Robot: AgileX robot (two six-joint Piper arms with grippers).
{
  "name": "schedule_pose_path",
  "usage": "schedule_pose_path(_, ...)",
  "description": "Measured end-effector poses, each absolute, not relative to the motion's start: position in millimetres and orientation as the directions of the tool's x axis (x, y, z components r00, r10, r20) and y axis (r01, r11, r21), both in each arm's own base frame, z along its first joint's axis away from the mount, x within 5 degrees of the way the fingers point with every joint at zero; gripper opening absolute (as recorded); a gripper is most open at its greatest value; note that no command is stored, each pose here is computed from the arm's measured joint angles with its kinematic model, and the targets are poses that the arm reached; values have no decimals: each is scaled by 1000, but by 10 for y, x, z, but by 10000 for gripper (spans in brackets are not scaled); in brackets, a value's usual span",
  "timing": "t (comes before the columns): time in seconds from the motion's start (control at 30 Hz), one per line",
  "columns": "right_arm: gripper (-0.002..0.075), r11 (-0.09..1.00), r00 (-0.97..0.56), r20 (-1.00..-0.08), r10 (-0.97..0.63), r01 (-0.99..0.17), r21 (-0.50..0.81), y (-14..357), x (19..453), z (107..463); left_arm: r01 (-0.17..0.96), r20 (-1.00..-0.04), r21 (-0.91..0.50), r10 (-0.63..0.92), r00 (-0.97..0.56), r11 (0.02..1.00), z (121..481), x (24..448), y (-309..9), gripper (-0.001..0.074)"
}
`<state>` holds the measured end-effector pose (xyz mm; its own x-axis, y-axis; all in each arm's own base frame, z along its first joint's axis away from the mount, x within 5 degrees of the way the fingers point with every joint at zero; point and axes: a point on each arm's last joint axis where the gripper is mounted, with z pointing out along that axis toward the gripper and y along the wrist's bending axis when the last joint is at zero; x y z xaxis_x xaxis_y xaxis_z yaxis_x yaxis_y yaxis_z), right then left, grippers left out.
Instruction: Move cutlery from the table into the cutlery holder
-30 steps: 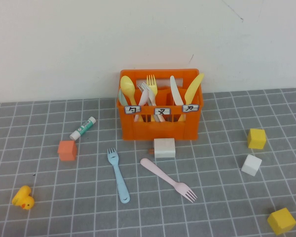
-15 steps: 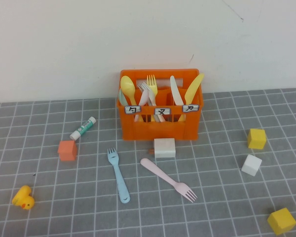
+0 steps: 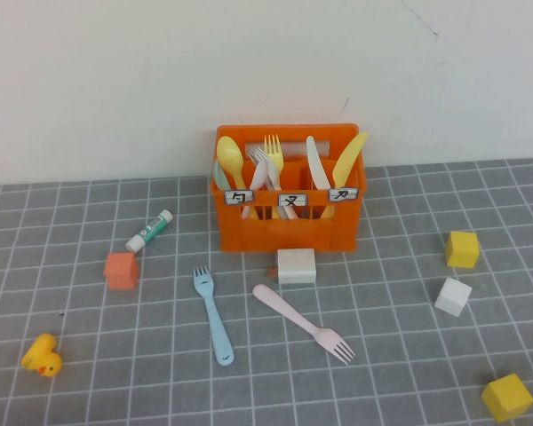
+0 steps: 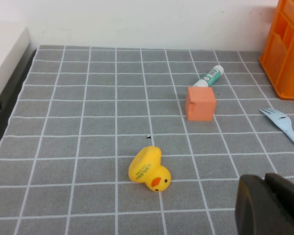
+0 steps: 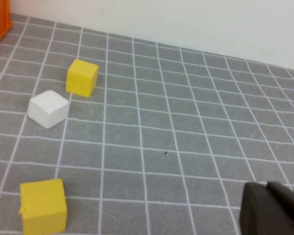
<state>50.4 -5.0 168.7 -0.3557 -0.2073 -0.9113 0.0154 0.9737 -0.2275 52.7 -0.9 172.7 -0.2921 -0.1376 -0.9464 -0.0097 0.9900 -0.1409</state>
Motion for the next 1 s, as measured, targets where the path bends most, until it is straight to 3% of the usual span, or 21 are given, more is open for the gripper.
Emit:
schedule_pose_path(0.43,-1,971,-342,-915,-216,20,-236,-54,510,1696,-8,-947,-135,-131,-292,991,1727,527,-8,-1)
schedule_pose_path(0.6,-1,968,-217,-949,-230,52,-247,-58,545,1798,-3,-959,-109,-106,-262,994,1750,536,-3,-1)
schedule_pose_path(0.77,-1,962,1,-967,-253,108,-252,-59,563,2004,31,-989,-107,-104,-103,994,1886,564,-18,-1)
schedule_pose_path(1.0,-1,956,259,-926,-275,174,-235,-55,523,2247,121,-938,-75,-111,329,990,2285,512,-61,-1)
